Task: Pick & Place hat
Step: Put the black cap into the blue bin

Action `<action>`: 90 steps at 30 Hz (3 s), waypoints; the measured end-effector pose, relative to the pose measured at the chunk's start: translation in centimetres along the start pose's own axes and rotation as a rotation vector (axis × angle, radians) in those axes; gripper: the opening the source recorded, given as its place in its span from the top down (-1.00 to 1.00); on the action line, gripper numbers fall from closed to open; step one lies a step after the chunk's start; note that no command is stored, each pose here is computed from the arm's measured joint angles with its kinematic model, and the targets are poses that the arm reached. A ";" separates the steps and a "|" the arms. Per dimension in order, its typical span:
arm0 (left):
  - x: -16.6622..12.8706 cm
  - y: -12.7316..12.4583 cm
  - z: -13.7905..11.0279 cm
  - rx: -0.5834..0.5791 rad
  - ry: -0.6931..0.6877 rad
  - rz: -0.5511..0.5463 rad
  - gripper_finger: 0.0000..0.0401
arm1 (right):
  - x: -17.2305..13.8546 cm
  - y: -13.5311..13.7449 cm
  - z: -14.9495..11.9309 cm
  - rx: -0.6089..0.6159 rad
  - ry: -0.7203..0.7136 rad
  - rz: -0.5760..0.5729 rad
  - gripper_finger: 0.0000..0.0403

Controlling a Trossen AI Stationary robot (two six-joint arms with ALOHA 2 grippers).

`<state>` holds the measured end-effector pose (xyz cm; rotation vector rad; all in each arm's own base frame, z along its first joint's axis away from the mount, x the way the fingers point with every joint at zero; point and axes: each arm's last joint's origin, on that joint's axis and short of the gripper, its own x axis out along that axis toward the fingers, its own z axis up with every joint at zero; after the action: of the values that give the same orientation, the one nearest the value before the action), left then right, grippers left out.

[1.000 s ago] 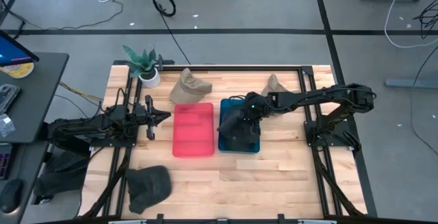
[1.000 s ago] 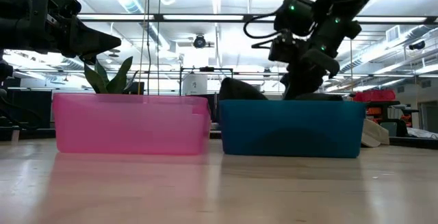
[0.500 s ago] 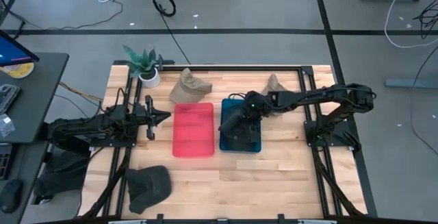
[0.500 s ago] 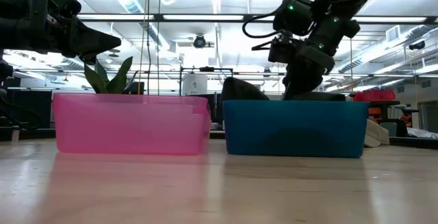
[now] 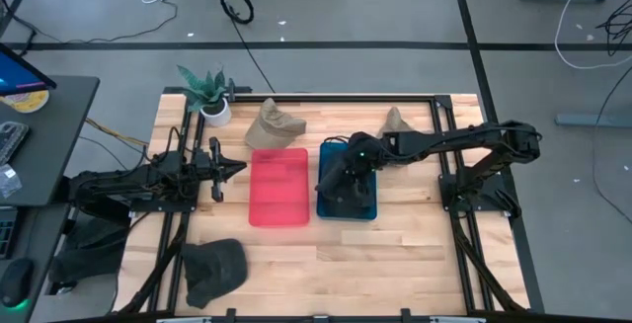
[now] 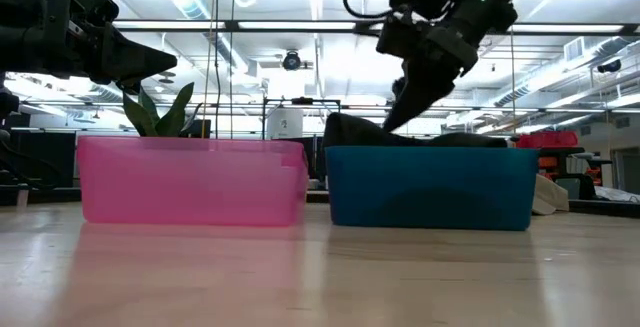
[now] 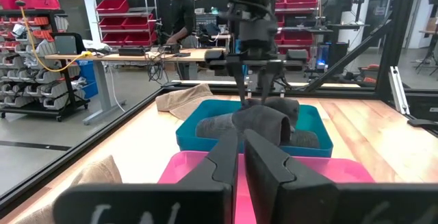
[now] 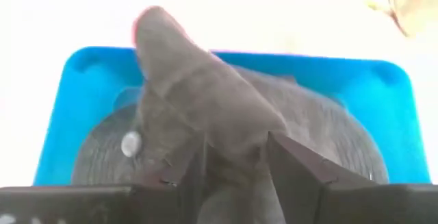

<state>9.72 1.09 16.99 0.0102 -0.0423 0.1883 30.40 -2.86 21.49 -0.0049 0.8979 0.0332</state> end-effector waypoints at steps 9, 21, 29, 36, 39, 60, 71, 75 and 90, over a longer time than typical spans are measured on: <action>0.0 0.0 0.0 0.000 0.000 0.000 0.86 | 0.1 1.9 1.1 -0.260 -0.098 0.028 0.16; 0.0 0.0 0.0 0.000 0.000 0.000 0.86 | 0.9 2.8 1.8 -0.326 -0.167 0.002 0.16; 0.0 0.0 0.0 0.000 -0.001 0.000 0.86 | 2.1 2.8 1.6 -0.313 -0.151 0.004 0.16; 0.0 0.0 0.0 0.000 0.000 0.000 0.86 | 2.1 2.7 1.4 -0.278 -0.132 0.013 0.22; 0.0 0.0 0.0 0.000 0.000 0.000 0.86 | 2.1 2.7 1.3 -0.274 -0.115 0.019 0.35; 0.0 0.0 0.0 0.000 0.000 0.000 0.86 | 2.4 2.5 0.2 -0.202 -0.033 0.182 0.98; 0.0 0.0 0.0 0.000 0.000 0.000 0.86 | 5.7 0.8 -1.3 -0.133 0.060 0.258 0.99; 0.0 0.0 0.0 0.000 0.000 0.000 0.86 | 5.5 0.5 -1.2 -0.093 0.058 0.250 0.97; 0.0 0.0 0.0 0.000 0.000 0.000 0.86 | 1.9 0.6 0.4 -0.026 -0.060 0.216 0.96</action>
<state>9.72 1.09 17.00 0.0102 -0.0427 0.1879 31.89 -2.16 20.28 0.0684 0.8345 0.2457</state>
